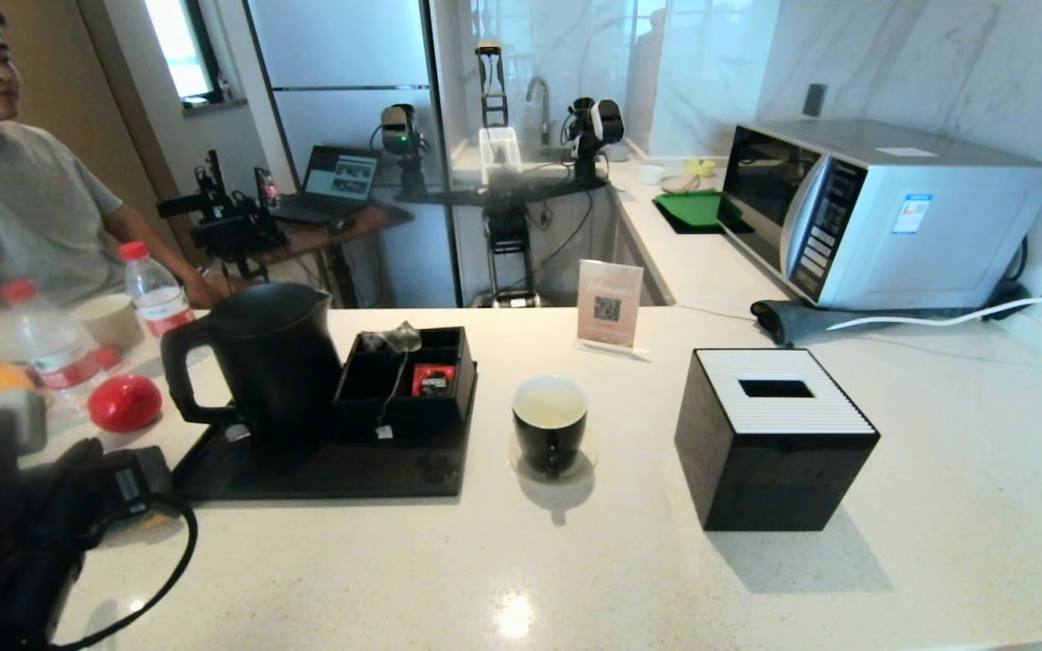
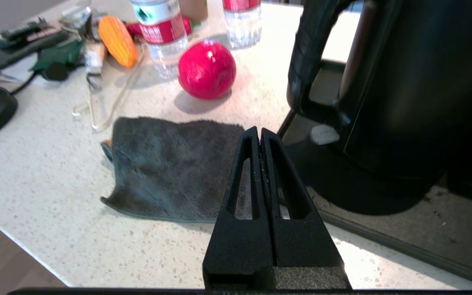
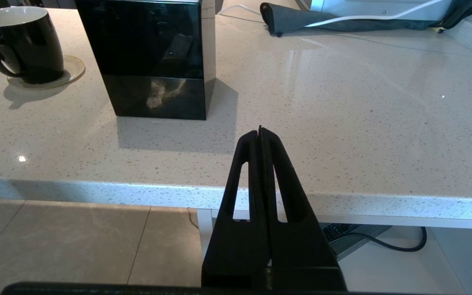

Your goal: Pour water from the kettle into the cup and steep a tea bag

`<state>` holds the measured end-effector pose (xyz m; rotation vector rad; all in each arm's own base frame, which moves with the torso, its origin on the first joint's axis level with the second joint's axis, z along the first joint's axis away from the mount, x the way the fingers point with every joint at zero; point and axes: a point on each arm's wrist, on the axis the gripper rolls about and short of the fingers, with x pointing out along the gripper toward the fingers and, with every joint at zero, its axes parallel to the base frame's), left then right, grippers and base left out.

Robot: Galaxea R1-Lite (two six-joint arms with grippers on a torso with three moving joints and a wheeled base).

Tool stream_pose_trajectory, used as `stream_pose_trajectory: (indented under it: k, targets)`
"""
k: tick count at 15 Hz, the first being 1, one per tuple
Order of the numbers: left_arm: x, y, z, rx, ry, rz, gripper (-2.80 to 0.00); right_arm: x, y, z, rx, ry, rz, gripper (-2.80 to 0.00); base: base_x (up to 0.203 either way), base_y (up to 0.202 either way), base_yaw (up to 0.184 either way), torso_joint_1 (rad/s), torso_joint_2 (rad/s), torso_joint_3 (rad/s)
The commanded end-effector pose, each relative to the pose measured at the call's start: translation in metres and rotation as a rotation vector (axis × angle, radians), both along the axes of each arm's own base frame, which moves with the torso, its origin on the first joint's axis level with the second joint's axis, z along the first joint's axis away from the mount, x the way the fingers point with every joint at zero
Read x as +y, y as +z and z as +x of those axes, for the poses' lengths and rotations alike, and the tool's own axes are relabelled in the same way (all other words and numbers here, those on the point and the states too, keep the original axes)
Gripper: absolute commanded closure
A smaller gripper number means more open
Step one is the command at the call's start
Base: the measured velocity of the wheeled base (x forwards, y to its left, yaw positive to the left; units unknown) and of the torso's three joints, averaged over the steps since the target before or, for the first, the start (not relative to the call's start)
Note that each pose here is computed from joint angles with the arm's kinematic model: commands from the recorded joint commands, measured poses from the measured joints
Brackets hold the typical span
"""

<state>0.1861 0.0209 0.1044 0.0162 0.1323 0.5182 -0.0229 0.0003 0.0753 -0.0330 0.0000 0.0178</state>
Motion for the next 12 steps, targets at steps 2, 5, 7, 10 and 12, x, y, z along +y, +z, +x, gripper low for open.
stream_pose_trajectory:
  k: [2, 5, 7, 10, 12]
  targets:
    - [-0.001, 0.016, -0.008, -0.104, -0.002, 0.010, 0.00, 0.000, 0.000, 0.000, 0.001, 0.001, -0.001, 0.00, 0.000, 0.000, 0.000, 0.000, 0.00, 0.000]
    - [-0.001, 0.020, -0.010, -0.127, -0.006, 0.011, 0.00, 0.000, 0.000, 0.000, 0.001, 0.001, -0.001, 0.00, 0.000, 0.000, 0.000, 0.000, 0.00, 0.000]
    - [-0.002, 0.023, -0.013, -0.145, -0.019, 0.012, 0.00, 0.000, 0.000, 0.000, 0.001, 0.002, -0.001, 0.00, 0.000, 0.000, 0.000, 0.000, 0.00, 0.000]
    - [-0.004, 0.027, -0.022, -0.125, -0.104, 0.009, 0.00, 0.000, 0.000, 0.000, 0.001, 0.001, -0.001, 0.00, 0.000, 0.000, 0.000, 0.000, 0.00, 0.000]
    - [-0.005, 0.028, -0.032, -0.097, -0.159, 0.001, 0.00, 0.000, 0.000, 0.000, 0.001, 0.001, -0.001, 0.00, 0.000, 0.000, 0.000, 0.000, 0.00, 0.000]
